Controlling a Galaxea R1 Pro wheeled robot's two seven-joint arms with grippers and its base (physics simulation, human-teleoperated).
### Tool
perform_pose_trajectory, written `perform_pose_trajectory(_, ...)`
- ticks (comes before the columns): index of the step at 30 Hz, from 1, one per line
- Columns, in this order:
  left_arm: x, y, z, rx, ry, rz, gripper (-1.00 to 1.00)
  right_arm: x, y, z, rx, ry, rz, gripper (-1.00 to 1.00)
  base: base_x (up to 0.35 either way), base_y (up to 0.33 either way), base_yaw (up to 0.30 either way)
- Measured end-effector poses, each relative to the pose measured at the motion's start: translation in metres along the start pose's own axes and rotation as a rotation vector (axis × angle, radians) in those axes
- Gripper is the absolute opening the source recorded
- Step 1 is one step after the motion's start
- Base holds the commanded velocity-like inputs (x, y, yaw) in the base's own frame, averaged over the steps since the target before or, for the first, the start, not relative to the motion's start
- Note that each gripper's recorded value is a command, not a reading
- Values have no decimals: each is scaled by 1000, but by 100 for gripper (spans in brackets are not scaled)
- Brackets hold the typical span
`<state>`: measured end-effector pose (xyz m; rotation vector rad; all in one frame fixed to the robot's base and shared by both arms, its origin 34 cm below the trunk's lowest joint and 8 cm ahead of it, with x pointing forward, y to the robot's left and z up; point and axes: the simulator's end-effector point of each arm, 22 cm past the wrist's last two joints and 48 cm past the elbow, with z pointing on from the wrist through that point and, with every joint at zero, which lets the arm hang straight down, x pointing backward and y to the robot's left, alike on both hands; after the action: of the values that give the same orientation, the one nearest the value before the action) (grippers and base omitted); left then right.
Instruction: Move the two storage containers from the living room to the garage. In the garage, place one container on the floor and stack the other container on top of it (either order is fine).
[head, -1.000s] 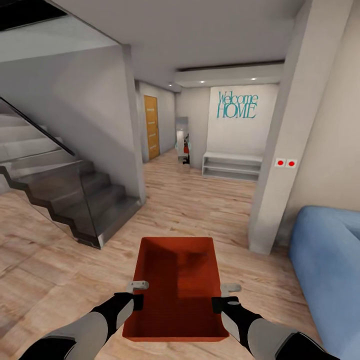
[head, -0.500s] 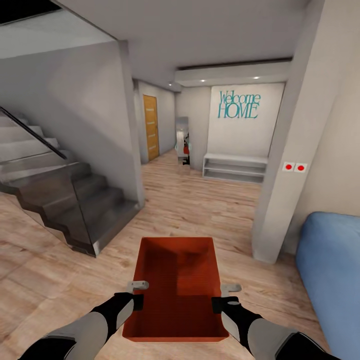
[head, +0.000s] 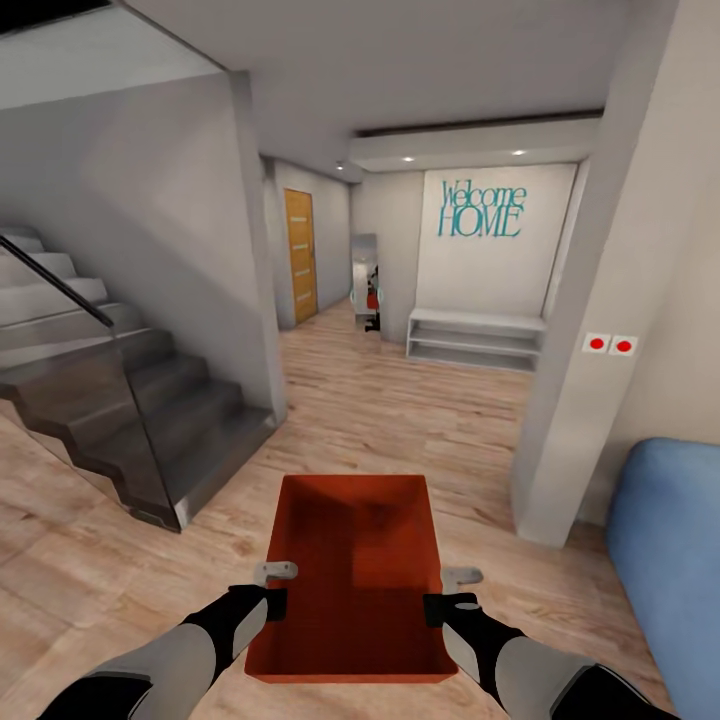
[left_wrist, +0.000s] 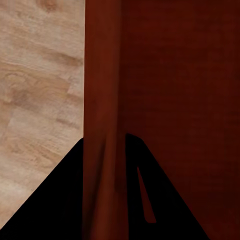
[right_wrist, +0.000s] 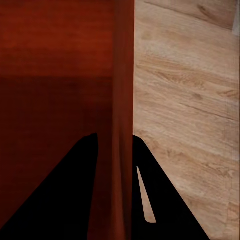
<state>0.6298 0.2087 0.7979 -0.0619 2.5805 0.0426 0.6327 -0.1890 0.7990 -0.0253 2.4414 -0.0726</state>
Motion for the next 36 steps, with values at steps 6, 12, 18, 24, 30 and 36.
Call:
perform_pose_trajectory(6,0,0,0,0,0,0,-100,0,0,0,0,0,0,-100,322,0,0)
perform_pose_trajectory(12,0,0,0,0,0,0,-100,0,0,0,0,0,0,-100,322,0,0)
perform_pose_trajectory(18,0,0,0,0,0,0,-100,0,0,0,0,0,0,-100,322,0,0)
perform_pose_trajectory(24,0,0,0,0,0,1,-100,0,0,0,0,0,1,-100,322,0,0)
perform_pose_trajectory(30,0,0,0,0,-1,1,-100,0,0,0,1,-1,1,-100,322,0,-107)
perform_pose_trajectory(36,0,0,0,0,-1,0,-100,0,0,0,1,-1,1,-100,322,0,-233)
